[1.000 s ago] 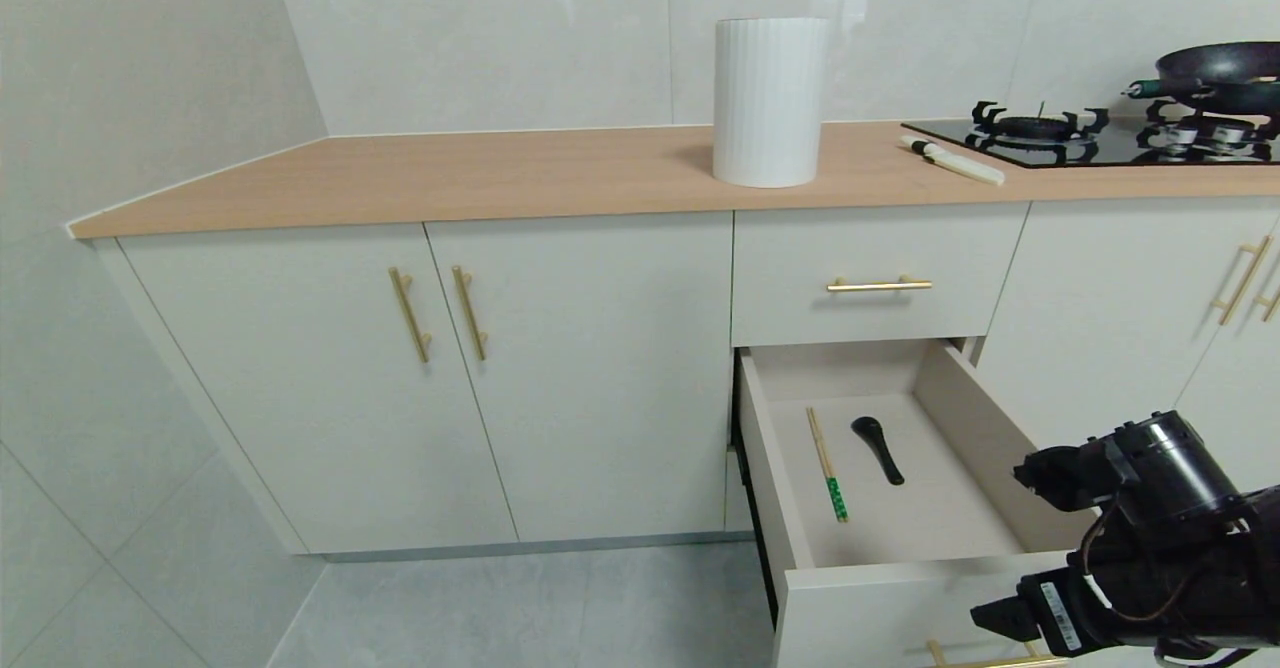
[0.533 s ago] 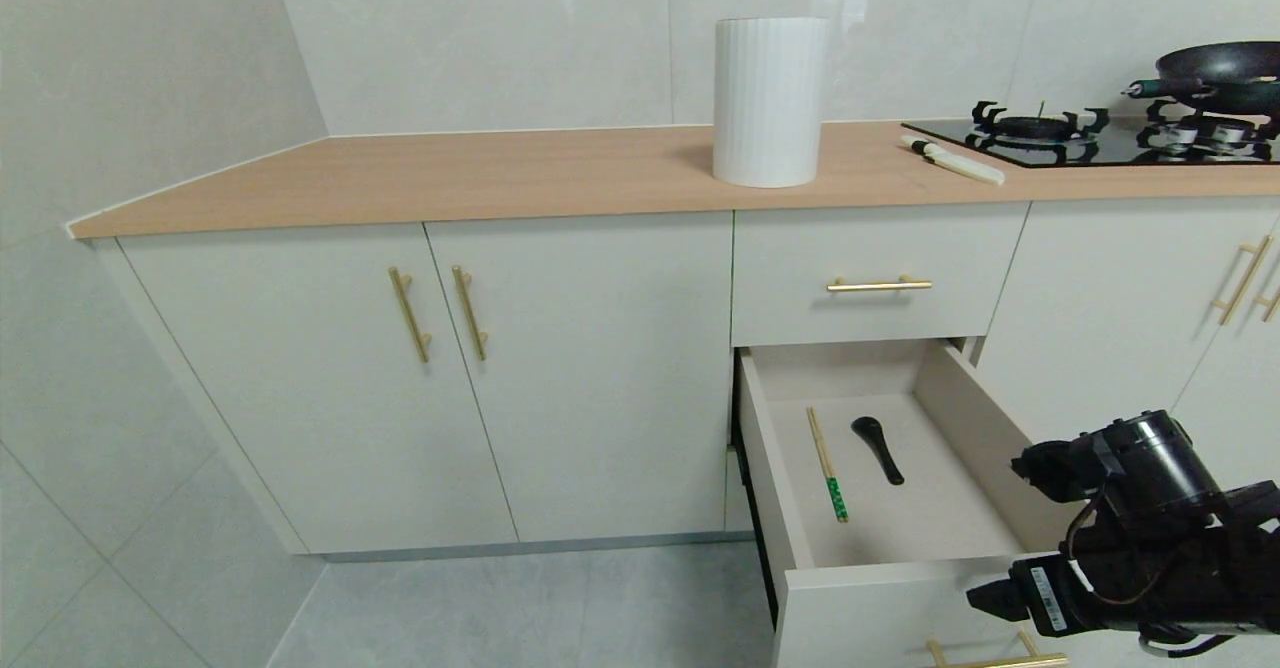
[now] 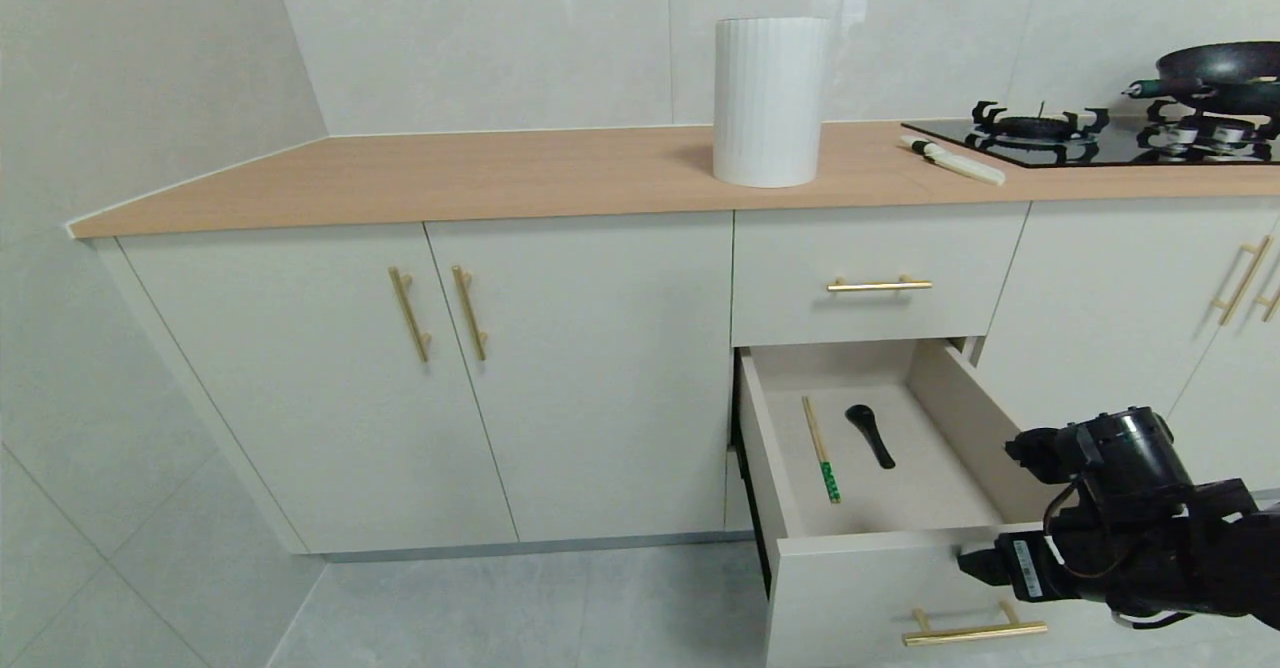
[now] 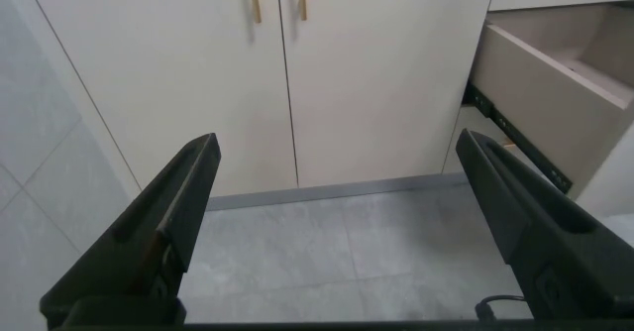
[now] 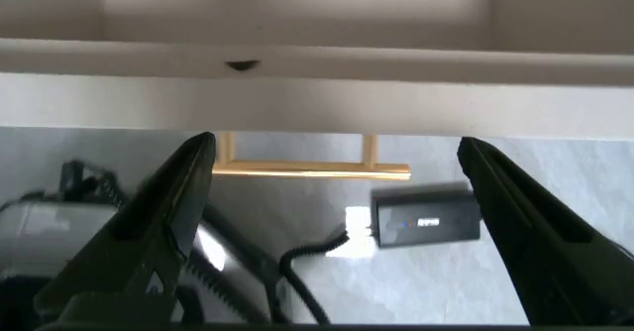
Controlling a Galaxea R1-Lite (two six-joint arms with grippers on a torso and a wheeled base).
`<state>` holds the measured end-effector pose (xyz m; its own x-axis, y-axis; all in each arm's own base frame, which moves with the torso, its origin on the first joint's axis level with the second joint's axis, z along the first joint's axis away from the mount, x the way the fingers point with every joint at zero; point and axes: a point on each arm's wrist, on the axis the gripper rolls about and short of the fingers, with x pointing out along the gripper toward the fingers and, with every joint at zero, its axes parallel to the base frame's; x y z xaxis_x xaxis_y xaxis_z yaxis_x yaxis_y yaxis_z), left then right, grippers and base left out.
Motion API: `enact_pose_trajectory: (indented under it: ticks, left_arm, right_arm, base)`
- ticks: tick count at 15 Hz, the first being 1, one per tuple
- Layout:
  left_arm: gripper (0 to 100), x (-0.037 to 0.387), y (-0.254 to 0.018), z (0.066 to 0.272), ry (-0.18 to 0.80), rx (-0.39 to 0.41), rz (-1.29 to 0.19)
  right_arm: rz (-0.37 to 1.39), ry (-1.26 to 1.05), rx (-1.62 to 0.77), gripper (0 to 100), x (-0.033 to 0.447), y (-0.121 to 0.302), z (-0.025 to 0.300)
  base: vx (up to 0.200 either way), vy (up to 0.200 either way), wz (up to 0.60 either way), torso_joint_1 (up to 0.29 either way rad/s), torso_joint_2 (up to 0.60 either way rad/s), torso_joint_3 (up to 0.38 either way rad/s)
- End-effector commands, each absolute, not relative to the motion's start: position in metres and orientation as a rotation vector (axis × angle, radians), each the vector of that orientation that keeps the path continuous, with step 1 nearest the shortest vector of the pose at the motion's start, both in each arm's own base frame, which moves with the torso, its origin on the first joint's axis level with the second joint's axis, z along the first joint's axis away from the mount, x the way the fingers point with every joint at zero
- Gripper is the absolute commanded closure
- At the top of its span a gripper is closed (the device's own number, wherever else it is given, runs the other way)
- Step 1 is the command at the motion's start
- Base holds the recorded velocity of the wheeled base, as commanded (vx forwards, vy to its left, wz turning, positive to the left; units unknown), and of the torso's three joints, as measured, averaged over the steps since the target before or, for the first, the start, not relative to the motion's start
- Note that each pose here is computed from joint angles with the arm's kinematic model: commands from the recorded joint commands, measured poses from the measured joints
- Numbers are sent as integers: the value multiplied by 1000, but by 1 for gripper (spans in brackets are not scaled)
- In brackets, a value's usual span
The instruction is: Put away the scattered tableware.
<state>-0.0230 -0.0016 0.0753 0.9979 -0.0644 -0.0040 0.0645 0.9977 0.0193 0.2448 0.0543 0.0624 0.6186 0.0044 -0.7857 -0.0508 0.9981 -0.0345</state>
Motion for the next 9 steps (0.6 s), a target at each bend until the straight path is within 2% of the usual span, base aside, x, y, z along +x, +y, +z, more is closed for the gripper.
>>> enact_pose_trajectory:
  ticks: [1, 5, 9]
  left_arm:
    - [0, -23, -2, 75, 4, 20, -64]
    - [0, -23, -2, 75, 4, 20, -64]
    - [0, -23, -2, 75, 4, 20, -64]
  right_arm:
    - [19, 921, -54, 0, 255, 54, 46]
    - [19, 836, -51, 0, 282, 55, 34]
    - [19, 777, -70, 0, 312, 55, 36]
  base:
    - [0, 0, 0, 0, 0, 0]
    - [0, 0, 0, 0, 0, 0]
    - [0, 0, 0, 0, 0, 0]
